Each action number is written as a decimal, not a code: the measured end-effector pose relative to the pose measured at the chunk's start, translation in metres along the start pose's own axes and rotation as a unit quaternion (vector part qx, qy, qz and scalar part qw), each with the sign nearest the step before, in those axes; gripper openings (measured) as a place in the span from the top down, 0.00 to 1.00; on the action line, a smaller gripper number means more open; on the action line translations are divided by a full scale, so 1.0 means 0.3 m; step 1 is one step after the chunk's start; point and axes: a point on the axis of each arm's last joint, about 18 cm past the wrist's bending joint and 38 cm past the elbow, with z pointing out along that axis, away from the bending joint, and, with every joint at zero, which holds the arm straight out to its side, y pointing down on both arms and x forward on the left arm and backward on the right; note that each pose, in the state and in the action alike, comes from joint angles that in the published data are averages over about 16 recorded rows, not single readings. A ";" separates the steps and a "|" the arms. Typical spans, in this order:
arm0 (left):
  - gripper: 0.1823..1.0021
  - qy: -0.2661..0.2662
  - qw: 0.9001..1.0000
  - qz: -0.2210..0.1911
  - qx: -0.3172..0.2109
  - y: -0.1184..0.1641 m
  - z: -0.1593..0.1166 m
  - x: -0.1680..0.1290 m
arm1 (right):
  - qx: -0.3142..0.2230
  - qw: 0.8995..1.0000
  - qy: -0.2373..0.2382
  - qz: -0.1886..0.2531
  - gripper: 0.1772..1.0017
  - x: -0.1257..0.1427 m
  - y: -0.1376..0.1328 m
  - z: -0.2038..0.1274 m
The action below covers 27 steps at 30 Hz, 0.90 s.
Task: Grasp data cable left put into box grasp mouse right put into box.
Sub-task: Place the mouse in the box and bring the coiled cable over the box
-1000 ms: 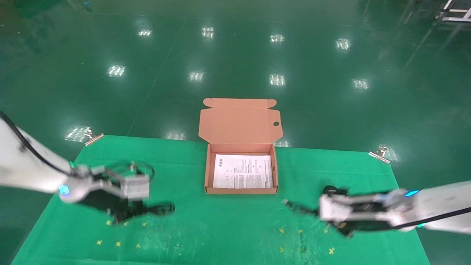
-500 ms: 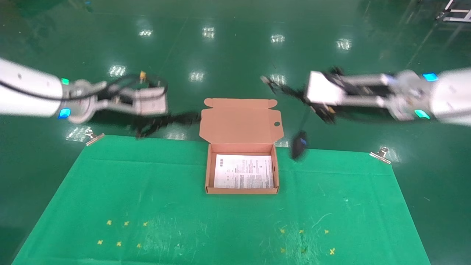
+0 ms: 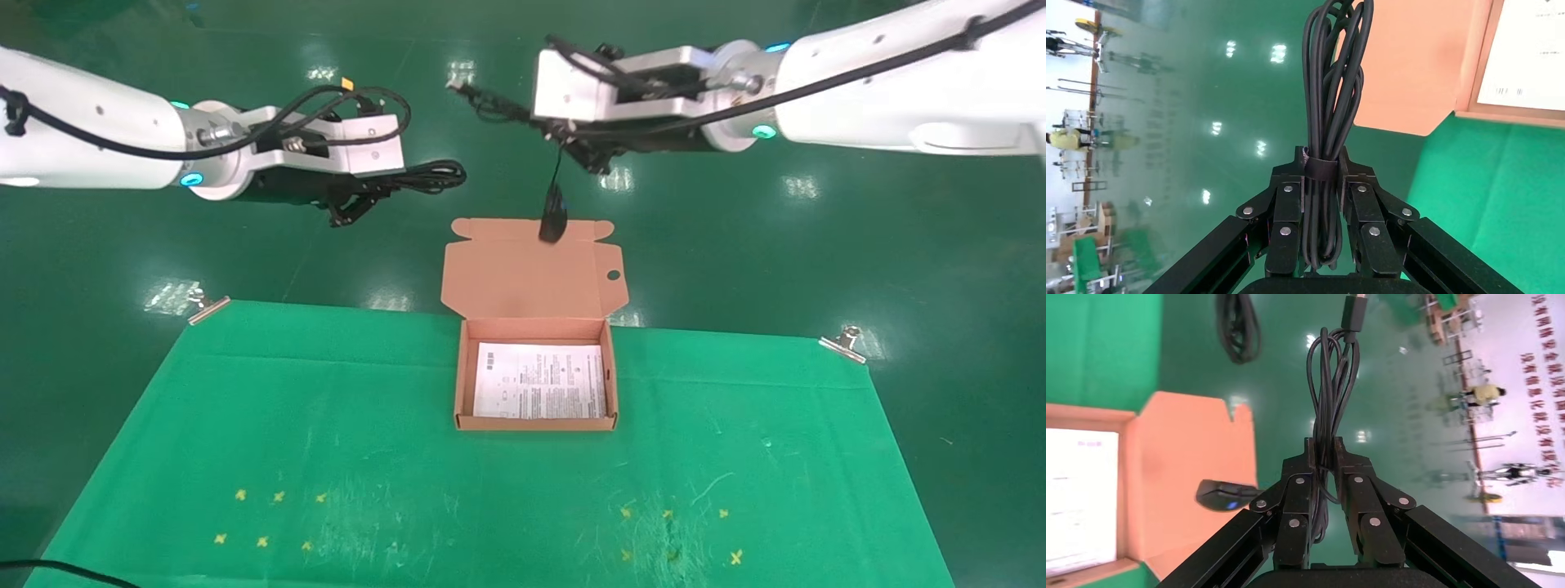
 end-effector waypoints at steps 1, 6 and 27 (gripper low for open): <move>0.88 -0.002 1.000 0.000 -0.002 0.000 0.000 -0.003 | 0.002 1.000 -0.002 -0.002 0.94 0.001 -0.007 0.007; 0.88 -0.004 1.000 0.001 -0.013 0.012 0.005 0.001 | 0.007 1.000 -0.016 -0.005 0.94 -0.018 -0.026 0.031; 0.89 0.009 0.992 -0.026 -0.122 0.144 0.031 0.087 | 0.009 0.995 -0.087 0.046 0.94 -0.266 -0.013 0.163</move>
